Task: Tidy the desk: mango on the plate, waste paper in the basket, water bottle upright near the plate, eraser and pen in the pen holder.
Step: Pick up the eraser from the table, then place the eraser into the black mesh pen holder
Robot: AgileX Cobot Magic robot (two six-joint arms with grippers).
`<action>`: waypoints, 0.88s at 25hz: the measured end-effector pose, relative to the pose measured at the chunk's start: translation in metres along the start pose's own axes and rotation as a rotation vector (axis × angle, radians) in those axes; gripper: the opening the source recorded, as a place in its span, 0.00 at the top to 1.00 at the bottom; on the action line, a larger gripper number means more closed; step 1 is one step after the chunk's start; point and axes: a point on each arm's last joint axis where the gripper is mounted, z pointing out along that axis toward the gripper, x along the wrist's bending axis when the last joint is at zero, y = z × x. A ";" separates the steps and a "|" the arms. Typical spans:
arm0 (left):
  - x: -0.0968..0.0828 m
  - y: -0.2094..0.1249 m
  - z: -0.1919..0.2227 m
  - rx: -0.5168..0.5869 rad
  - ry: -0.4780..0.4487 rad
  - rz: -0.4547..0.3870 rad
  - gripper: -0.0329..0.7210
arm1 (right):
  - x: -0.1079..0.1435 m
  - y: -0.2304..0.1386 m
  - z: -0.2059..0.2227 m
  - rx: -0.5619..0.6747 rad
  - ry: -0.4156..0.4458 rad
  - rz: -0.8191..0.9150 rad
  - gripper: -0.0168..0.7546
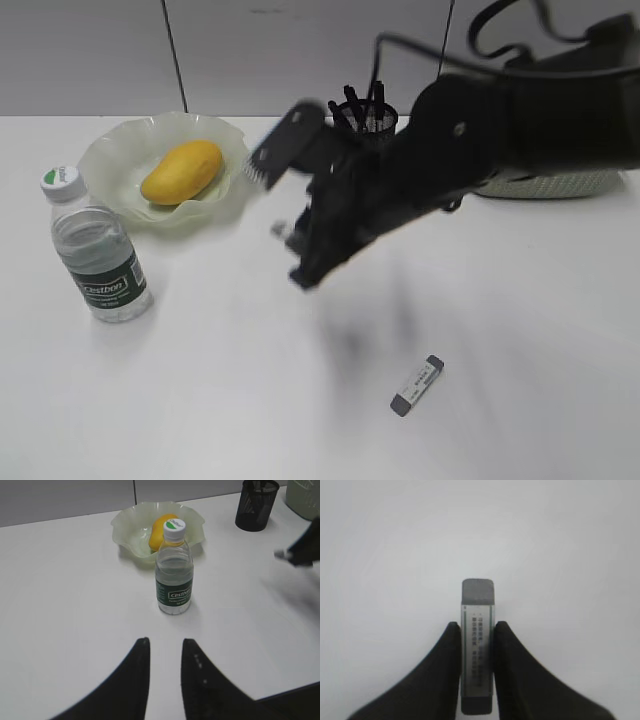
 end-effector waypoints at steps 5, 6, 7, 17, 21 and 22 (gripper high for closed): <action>0.000 0.000 0.000 0.000 0.000 0.000 0.75 | -0.078 0.018 -0.035 -0.414 -0.385 0.330 0.77; 0.000 0.000 0.000 0.000 0.000 0.000 0.75 | -0.090 0.015 -0.036 -0.463 -0.442 0.383 0.77; 0.000 0.000 0.000 0.000 0.000 0.000 0.75 | -0.100 0.012 -0.035 -0.514 -0.496 0.427 0.77; 0.000 0.000 0.000 0.000 0.000 0.000 0.75 | -0.137 -0.010 0.027 -0.626 -0.611 0.535 0.77; 0.000 0.000 0.000 0.000 0.000 0.000 0.75 | -0.143 -0.003 0.036 -0.662 -0.607 0.532 0.77; 0.000 0.000 0.000 0.000 0.000 0.000 0.75 | -0.143 -0.004 0.038 -0.660 -0.607 0.532 0.77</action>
